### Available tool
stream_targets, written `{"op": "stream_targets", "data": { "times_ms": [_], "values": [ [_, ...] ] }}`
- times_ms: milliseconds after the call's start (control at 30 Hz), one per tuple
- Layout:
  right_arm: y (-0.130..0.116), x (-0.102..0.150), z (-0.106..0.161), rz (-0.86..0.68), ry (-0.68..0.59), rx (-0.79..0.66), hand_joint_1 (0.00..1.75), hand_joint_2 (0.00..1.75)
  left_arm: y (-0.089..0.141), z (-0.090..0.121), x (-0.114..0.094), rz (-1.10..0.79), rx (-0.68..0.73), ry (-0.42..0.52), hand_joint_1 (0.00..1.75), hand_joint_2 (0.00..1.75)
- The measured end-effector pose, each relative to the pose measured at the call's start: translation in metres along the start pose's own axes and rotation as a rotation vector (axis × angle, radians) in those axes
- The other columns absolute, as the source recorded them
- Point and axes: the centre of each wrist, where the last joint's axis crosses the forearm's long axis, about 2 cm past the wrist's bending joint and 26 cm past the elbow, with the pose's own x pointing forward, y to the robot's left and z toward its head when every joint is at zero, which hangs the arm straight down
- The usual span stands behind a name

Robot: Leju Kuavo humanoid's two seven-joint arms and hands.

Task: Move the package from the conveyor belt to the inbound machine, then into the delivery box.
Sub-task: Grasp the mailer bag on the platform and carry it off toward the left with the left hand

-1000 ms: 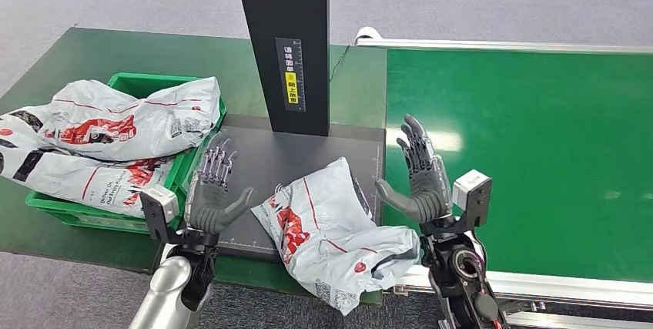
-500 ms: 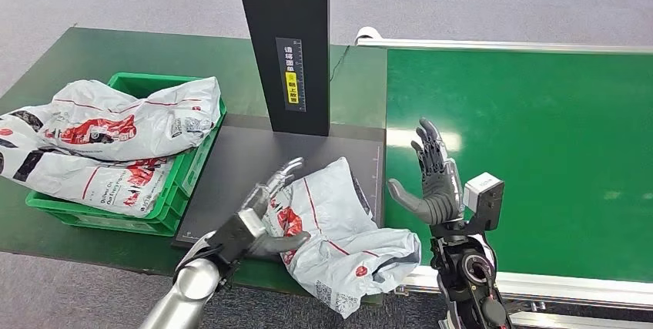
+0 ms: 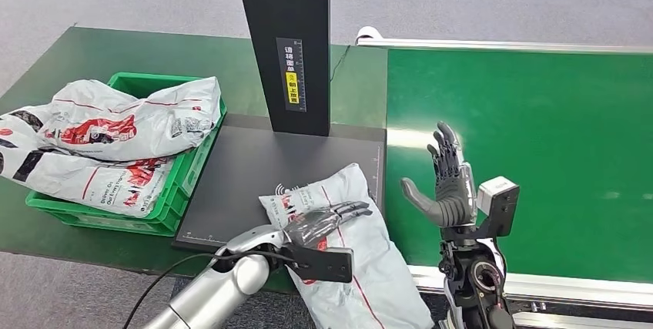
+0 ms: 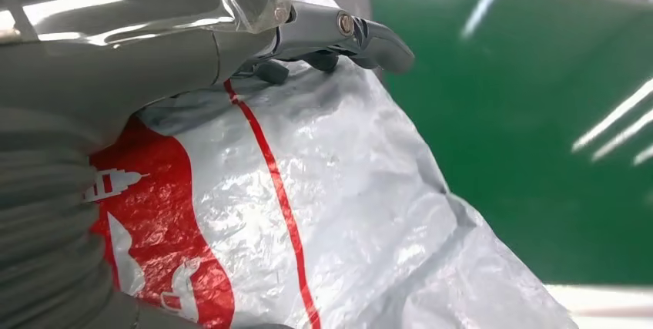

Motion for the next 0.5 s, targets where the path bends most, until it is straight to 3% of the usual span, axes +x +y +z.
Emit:
{"op": "stream_targets", "data": {
  "times_ms": [67,100,500],
  "values": [
    [-0.001,0.001,0.005,-0.001,-0.003,-0.009,0.0,1.75,-0.002,-0.004,0.003,-0.022,-0.026,0.003,1.62,1.75],
    [-0.001,0.001,0.006,-0.001,-0.004,-0.013,0.0,1.75,-0.002,-0.005,0.004,-0.031,-0.032,0.007,1.73,1.75],
    [-0.002,0.006,0.018,0.0,-0.005,-0.032,0.0,1.75,0.003,-0.013,0.011,-0.144,0.093,0.073,1.75,1.75]
  ]
}}
